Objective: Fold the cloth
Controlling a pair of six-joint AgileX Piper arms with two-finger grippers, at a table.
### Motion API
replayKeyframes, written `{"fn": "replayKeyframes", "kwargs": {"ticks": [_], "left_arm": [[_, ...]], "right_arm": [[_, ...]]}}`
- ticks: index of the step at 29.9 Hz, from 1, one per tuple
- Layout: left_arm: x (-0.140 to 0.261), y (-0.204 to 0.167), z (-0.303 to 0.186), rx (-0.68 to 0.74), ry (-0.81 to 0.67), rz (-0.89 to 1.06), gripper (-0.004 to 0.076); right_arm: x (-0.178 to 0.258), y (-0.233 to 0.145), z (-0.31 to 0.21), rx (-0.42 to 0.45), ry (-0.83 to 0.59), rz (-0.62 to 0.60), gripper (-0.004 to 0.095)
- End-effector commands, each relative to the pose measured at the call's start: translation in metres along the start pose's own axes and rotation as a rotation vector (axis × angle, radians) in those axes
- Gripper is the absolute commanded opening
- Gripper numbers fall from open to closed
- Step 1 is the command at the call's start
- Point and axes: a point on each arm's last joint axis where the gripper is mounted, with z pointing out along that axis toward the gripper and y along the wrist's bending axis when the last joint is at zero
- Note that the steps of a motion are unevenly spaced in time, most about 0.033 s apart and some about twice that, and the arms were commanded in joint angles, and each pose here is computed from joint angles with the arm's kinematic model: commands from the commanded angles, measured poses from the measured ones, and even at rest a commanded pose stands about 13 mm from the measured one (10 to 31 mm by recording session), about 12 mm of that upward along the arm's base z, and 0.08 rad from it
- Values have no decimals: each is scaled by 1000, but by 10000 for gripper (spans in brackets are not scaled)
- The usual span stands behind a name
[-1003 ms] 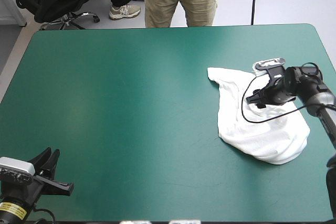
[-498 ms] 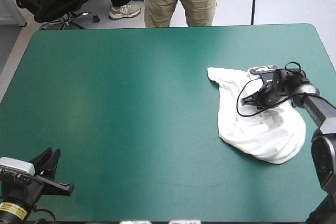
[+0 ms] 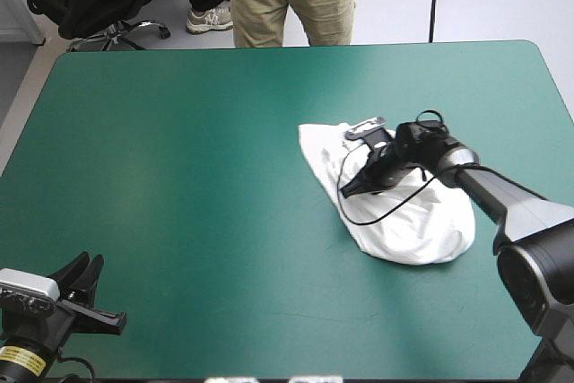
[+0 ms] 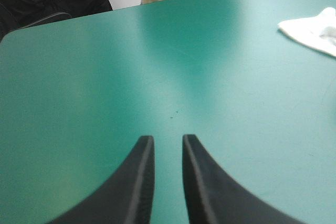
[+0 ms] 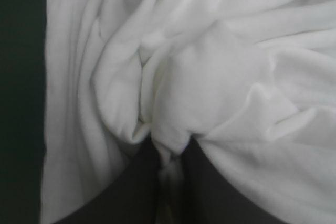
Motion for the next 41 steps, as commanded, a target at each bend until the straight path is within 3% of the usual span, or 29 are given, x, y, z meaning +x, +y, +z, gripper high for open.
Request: {"fn": "replayKeyframes", "kwargs": {"ticks": [1, 7, 14, 19, 23, 26, 32, 34, 41], "left_arm": [[-15, 0, -2, 4, -99, 6, 141], [-16, 0, -2, 4, -111, 9, 141], [-17, 0, -2, 5, -117, 9, 141], [-17, 0, -2, 4, -117, 10, 141], [-17, 0, -2, 4, -117, 10, 141], [-17, 0, -2, 5, -117, 9, 141], [-17, 0, -2, 6, -117, 7, 142], [-17, 0, -2, 11, -116, 1, 142], [-16, -1, -2, 21, -109, -46, 167]], "right_arm": [[-35, 52, -35, -61, -172, -111, -7], [-44, 132, -47, -162, -219, -291, -8], [-31, 196, -37, -245, -200, -423, -8], [-29, 211, -39, -254, -220, -464, -7], [-36, 197, -42, -162, -223, -457, 10], [-44, 178, -45, -81, -215, -438, 171], [-52, 149, -52, -50, -166, -375, 613], [-53, 144, -56, -42, -146, -368, 669], [-58, 144, -111, -44, -236, -371, 662]]}}
